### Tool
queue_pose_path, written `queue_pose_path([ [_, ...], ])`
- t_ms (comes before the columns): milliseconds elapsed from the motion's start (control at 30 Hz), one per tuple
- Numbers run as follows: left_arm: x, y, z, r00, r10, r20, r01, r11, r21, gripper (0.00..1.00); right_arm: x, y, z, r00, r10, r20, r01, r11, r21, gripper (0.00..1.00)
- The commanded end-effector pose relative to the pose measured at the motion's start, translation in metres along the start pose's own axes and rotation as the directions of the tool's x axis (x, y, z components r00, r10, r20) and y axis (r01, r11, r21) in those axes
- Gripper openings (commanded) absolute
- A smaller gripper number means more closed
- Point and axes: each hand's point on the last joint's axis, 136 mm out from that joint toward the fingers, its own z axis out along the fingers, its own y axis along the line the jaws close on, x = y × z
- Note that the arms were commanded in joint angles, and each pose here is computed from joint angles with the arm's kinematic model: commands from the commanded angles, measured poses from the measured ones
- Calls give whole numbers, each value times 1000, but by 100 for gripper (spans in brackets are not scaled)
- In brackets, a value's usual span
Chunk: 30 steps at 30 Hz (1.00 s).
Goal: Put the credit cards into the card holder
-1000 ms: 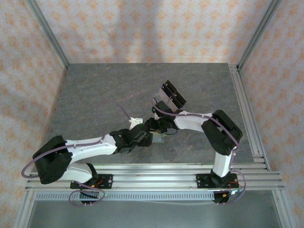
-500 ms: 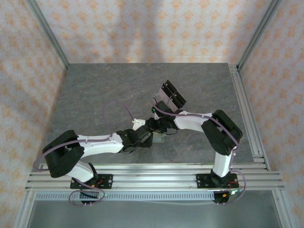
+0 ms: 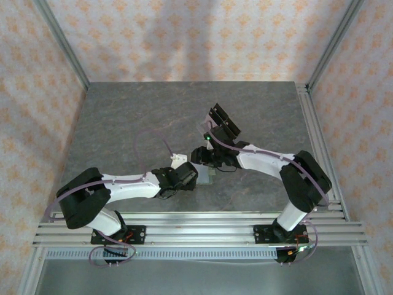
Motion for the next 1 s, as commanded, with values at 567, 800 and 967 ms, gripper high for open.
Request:
queue_pose_path([
  [567, -10, 14, -15, 999, -14, 49, 16, 999, -48, 100, 11, 1, 28, 997, 23, -71, -24, 1000, -17, 52],
  [800, -24, 39, -48, 988, -71, 136, 80, 995, -58, 100, 17, 25, 37, 995, -8, -100, 5, 999, -36, 52],
  [967, -27, 59, -65, 975, -119, 186, 134, 988, -73, 100, 23, 39, 54, 991, -23, -132, 18, 999, -33, 52],
])
